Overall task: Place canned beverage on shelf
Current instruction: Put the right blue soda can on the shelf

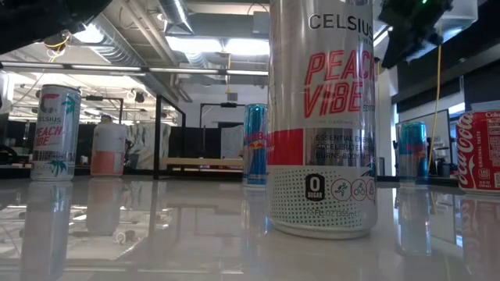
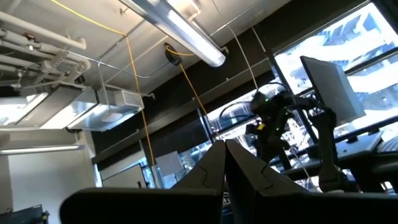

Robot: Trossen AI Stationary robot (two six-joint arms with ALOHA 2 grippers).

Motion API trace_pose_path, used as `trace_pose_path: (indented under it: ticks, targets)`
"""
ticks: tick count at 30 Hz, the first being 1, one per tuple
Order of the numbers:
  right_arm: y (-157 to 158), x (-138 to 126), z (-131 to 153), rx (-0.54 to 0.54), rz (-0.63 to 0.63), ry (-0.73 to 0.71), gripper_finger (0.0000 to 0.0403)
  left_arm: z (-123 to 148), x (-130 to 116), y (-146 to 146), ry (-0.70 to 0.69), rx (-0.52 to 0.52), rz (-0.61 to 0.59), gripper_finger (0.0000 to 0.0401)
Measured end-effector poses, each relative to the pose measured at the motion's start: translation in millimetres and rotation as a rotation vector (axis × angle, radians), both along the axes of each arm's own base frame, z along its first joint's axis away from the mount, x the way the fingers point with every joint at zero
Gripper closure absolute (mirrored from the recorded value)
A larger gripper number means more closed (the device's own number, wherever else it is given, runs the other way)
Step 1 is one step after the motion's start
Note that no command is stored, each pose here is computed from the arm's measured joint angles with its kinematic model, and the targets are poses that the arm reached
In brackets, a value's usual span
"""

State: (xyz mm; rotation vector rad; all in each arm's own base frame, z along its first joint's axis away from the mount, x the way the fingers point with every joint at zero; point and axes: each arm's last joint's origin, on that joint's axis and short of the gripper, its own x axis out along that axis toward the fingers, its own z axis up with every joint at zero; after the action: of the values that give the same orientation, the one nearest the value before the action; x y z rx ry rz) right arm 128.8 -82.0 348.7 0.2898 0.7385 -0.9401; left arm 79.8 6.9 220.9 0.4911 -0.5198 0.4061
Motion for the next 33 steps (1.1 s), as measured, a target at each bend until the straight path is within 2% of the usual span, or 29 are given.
trace_pose_path:
  ticks: [3, 9, 15, 22, 26, 33]
  targets:
    - [-18.5, 4.4, -11.3, 0.076, -0.02, 0.081, 0.0267, 0.0, 0.0, 0.0, 0.0, -0.001, 0.0, 0.0394]
    - [-48.9, -0.8, -37.8, 0.325, -0.079, 0.23, 0.0156, -0.4, 0.3, 0.0, 0.003, -0.007, -0.005, 0.0394]
    - [-60.1, 2.2, -48.6, 0.372, -0.066, 0.31, 0.008, -0.4, 0.3, 0.0, 0.002, -0.008, -0.005, 0.0394]
    - [-58.8, 0.3, -50.3, 0.38, -0.064, 0.361, 0.0046, -0.3, 0.2, 0.0, 0.001, -0.009, -0.005, 0.0394]
    - [-60.7, 2.1, -53.5, 0.386, -0.097, 0.339, 0.0046, -0.3, 0.2, 0.0, 0.001, -0.009, -0.005, 0.0394]
    - [-62.5, 5.3, -76.9, 0.475, -0.084, 0.38, 0.0056, -0.1, 0.1, 0.0, 0.0, -0.009, -0.005, 0.0394]
